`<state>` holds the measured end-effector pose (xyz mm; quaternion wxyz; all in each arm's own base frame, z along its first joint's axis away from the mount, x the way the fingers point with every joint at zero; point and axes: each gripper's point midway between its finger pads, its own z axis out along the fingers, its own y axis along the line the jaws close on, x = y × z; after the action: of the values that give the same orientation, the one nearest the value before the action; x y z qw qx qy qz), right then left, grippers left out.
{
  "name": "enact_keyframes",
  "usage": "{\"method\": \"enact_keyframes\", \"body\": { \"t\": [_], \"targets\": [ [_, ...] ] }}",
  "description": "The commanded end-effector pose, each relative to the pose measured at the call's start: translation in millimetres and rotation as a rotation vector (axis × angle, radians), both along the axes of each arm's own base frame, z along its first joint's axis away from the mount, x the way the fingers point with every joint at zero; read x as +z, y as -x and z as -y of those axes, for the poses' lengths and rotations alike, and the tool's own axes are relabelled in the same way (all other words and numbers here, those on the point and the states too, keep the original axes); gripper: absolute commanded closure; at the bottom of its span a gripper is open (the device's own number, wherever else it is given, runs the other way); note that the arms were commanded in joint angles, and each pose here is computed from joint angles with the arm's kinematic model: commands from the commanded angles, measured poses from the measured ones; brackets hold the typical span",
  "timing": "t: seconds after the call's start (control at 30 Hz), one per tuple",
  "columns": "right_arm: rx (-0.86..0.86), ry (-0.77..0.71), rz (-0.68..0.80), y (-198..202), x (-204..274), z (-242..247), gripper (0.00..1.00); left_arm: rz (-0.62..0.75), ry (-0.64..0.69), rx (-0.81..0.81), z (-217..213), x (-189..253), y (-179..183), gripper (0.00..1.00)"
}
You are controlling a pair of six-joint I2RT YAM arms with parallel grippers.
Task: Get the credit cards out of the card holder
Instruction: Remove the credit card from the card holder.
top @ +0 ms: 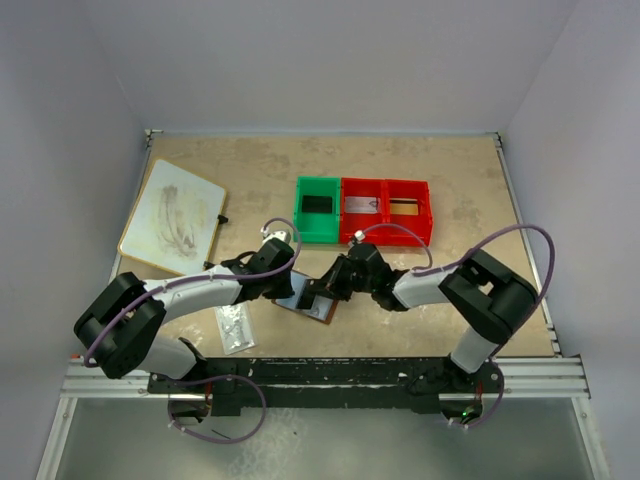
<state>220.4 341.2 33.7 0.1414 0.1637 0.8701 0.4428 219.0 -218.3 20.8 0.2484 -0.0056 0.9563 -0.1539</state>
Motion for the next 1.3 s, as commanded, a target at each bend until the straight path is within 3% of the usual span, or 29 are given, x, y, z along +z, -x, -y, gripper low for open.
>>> {"method": "enact_keyframes", "body": {
  "t": [0.0,0.17,0.4,0.87,1.03,1.27],
  "targets": [
    [-0.003,0.029,0.045,5,16,13,1.0,0.006,-0.062,0.022,-13,0,0,0.95],
    [-0.02,0.03,0.112,4,37,23,1.0,0.07,-0.04,0.043,-13,21,-9,0.91],
    [-0.03,0.041,0.244,-4,65,31,1.0,0.204,0.0,0.089,-19,69,-23,0.74],
    [-0.094,0.184,0.759,-48,148,60,1.0,0.43,-0.113,0.284,-76,140,-39,0.37],
    [-0.025,0.292,0.972,-54,170,68,1.0,0.49,-0.209,0.323,-100,166,-41,0.33],
    [0.103,0.449,1.152,-64,183,66,1.0,0.527,-0.392,0.361,-130,189,-45,0.31]
  ]
}}
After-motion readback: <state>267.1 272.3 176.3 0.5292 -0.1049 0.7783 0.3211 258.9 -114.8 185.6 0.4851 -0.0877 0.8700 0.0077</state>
